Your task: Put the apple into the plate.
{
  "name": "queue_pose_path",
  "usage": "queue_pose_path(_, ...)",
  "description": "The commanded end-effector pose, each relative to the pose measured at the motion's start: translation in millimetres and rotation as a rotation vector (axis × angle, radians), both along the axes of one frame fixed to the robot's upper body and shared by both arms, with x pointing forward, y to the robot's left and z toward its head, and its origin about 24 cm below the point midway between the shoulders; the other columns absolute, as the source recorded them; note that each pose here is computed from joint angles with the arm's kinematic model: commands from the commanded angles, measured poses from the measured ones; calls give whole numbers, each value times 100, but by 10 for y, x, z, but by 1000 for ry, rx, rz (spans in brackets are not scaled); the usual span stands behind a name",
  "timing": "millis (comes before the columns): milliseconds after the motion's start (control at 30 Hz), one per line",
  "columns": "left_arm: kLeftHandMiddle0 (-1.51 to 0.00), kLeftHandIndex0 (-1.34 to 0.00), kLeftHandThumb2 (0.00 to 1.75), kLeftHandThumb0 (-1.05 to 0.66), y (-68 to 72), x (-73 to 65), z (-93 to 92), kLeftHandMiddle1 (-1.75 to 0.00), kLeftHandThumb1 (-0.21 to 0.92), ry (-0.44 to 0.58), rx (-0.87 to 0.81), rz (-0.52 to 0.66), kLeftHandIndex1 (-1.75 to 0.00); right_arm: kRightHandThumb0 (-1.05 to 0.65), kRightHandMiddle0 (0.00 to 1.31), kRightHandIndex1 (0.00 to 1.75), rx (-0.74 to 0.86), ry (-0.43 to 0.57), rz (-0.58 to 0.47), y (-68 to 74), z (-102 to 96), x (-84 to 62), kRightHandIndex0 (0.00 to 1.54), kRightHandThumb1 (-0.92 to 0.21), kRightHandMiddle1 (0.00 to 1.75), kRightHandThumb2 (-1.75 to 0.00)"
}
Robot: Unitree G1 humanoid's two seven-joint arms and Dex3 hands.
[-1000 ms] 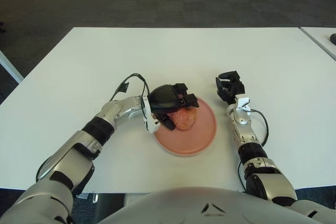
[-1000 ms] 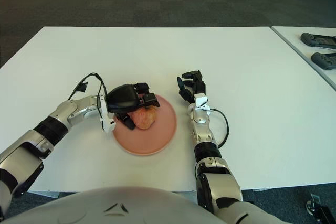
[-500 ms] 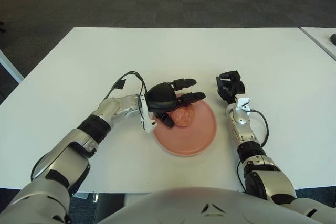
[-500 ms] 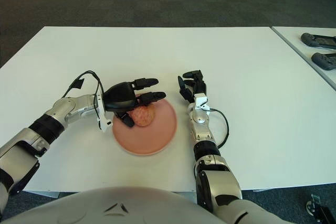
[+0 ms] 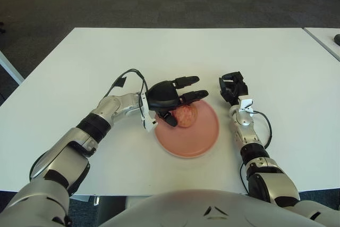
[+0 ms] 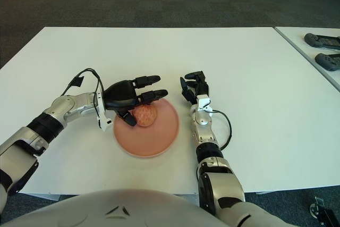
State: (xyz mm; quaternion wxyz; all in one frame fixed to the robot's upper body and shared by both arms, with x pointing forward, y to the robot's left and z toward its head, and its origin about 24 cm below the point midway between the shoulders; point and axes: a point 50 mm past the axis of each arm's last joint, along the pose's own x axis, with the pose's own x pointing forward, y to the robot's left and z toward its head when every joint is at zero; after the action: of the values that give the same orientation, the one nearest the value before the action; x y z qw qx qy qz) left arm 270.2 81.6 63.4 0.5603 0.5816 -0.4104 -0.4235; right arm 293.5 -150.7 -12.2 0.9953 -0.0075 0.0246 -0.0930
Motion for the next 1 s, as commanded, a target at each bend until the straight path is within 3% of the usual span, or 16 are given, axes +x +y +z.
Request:
queue_pose_path(0, 0, 0, 73, -105, 40, 69, 70, 0, 92, 4, -25, 23, 0, -1, 26, 142, 21, 151, -13, -7, -307, -205, 30, -92, 171, -41)
queue_pose_path(100, 0, 0, 71, -105, 56, 99, 110, 0, 92, 14, -42, 31, 0, -1, 25, 142, 15, 146, -12, -8, -306, -205, 30, -92, 172, -42)
queue_pose_path(233, 0, 0, 63, -105, 99, 181, 319, 0, 92, 57, -103, 51, 0, -1, 26, 140, -2, 144, -10, -7, -310, -203, 32, -92, 171, -40)
queue_pose_path(533, 0, 0, 36, -105, 149, 214, 430, 0, 92, 213, -186, 78, 0, -1, 25, 142, -33, 162, 2, 0, -320, -182, 37, -91, 165, -39)
queue_pose_path(867, 0, 0, 25, -105, 542, 381, 667, 0, 92, 360, -355, 116, 0, -1, 25, 143, 1, 181, 37, 30, -308, -145, 42, -89, 161, -42)
queue_pose_path(967, 0, 0, 26, -105, 610, 450, 611, 0, 92, 503, -456, 135, 0, -1, 25, 143, 4, 182, 36, 33, -298, -140, 42, -88, 161, -42)
